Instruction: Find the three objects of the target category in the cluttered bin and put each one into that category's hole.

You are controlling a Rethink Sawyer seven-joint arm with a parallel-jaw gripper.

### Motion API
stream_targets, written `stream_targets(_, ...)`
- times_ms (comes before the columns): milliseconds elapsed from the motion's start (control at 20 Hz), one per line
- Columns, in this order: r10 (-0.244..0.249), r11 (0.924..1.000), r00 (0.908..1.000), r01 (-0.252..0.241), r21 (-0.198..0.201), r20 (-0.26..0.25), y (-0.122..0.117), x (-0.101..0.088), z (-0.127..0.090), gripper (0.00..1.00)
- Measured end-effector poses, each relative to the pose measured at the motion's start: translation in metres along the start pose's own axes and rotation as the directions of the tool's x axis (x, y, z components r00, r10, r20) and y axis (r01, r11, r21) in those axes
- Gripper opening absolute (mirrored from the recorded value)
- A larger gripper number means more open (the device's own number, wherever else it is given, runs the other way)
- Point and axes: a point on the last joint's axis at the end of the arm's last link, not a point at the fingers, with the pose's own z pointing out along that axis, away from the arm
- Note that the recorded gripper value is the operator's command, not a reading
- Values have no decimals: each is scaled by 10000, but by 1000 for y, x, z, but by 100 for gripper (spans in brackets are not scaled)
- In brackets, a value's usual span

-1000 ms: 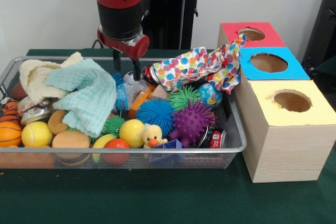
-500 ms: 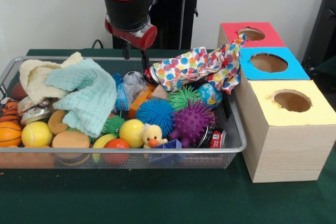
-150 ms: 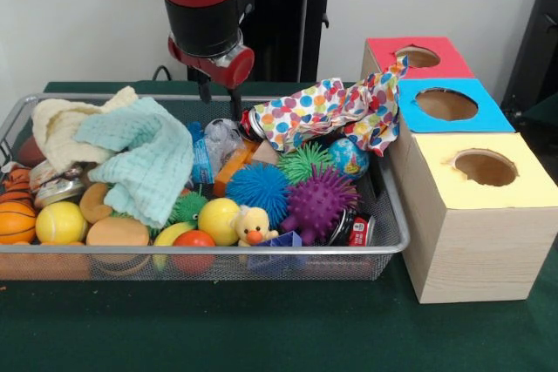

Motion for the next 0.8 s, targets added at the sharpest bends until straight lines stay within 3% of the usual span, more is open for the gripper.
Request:
stream_targets(350,405,9989,9986,-396,-268,330,-10,-14,16,100)
stream_targets(800,794,9951,9961,-769,-628,385,-4,-19,25,100)
